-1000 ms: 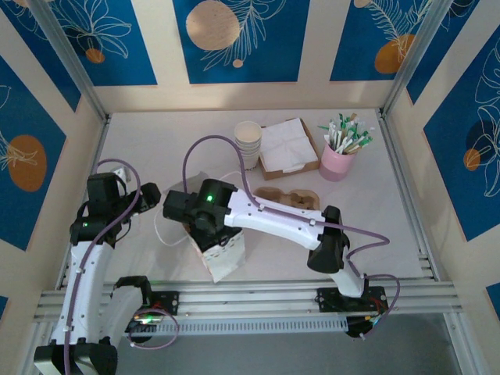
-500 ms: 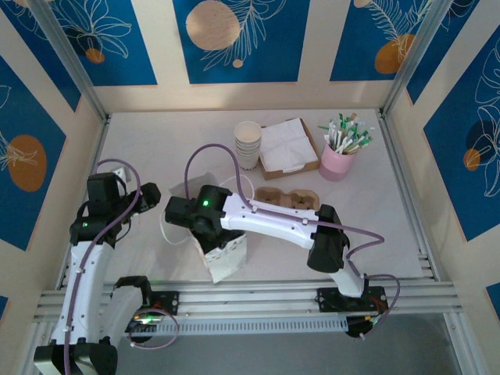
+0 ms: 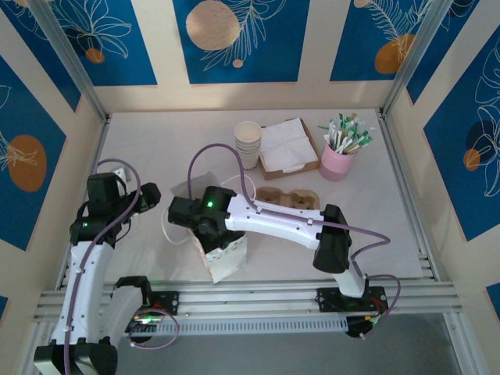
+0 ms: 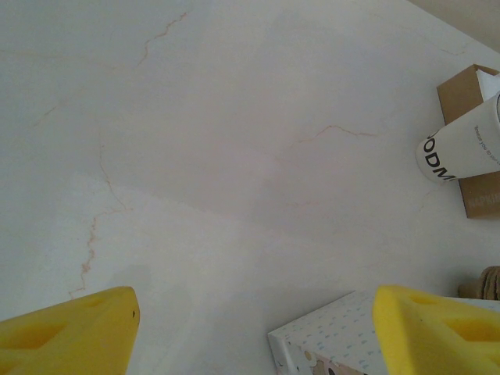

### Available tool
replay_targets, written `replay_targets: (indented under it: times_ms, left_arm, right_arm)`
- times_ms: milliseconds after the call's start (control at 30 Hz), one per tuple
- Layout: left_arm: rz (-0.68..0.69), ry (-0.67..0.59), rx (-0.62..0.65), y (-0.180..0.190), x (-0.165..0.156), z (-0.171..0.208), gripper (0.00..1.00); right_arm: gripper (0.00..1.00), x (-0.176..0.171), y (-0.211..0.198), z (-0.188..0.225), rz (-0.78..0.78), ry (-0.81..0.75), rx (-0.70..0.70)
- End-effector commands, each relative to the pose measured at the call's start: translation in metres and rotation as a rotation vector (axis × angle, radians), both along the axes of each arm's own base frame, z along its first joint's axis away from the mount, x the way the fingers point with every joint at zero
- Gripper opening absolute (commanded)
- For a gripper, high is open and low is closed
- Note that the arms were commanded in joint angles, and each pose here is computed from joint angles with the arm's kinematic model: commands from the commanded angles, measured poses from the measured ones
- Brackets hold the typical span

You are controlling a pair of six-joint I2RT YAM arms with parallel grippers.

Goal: Pack the takeout coffee

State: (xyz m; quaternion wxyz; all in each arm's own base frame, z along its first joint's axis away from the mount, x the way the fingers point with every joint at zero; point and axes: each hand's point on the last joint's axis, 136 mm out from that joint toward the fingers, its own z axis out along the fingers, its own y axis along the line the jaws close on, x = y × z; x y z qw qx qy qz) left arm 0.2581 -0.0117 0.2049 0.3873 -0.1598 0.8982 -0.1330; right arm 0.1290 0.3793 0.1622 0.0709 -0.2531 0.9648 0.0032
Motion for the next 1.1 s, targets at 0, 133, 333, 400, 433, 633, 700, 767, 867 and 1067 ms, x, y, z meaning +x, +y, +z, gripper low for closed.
replay_targets:
  times_ms: [0, 133, 333, 400, 433, 633, 700, 767, 867, 1067]
  left_arm:
    - [0.020, 0.007, 0.006, 0.005, 0.000, -0.004, 0.78]
    - [0.021, 0.009, 0.007, 0.005, 0.000, -0.004, 0.78]
    - [0.020, 0.009, 0.007, 0.005, 0.000, -0.004, 0.78]
    - [0.019, 0.011, 0.005, 0.005, 0.000, -0.004, 0.78]
    - [0.019, 0.011, 0.005, 0.005, 0.000, -0.004, 0.78]
    - [0.020, 0.011, 0.005, 0.005, 0.000, -0.005, 0.78]
    - [0.019, 0.011, 0.003, 0.004, 0.000, -0.004, 0.78]
    - [0.019, 0.011, 0.003, 0.004, 0.001, -0.004, 0.78]
    - [0.020, 0.011, 0.005, 0.005, 0.001, -0.004, 0.78]
    - [0.021, 0.011, 0.004, 0.005, 0.001, -0.004, 0.78]
  right_arm:
    - [0.55, -0.001, -0.003, 0.006, -0.023, -0.010, -0.002]
    - [0.55, 0.002, -0.002, 0.026, -0.017, -0.065, 0.034]
    - [0.55, 0.007, -0.002, 0.028, -0.022, -0.099, 0.062]
    - [0.55, 0.007, 0.000, 0.023, -0.022, -0.096, 0.063]
    - [0.55, 0.007, 0.000, 0.020, -0.025, -0.096, 0.063]
    - [0.56, 0.002, -0.003, -0.005, -0.032, -0.046, 0.022]
    - [0.56, 0.000, -0.005, -0.011, -0.031, -0.029, -0.004]
    - [0.56, -0.003, -0.007, -0.016, -0.027, -0.015, -0.025]
    - [0.56, -0.006, -0.007, -0.023, -0.021, 0.004, -0.043]
    - [0.56, -0.012, -0.009, -0.038, -0.021, 0.039, -0.065]
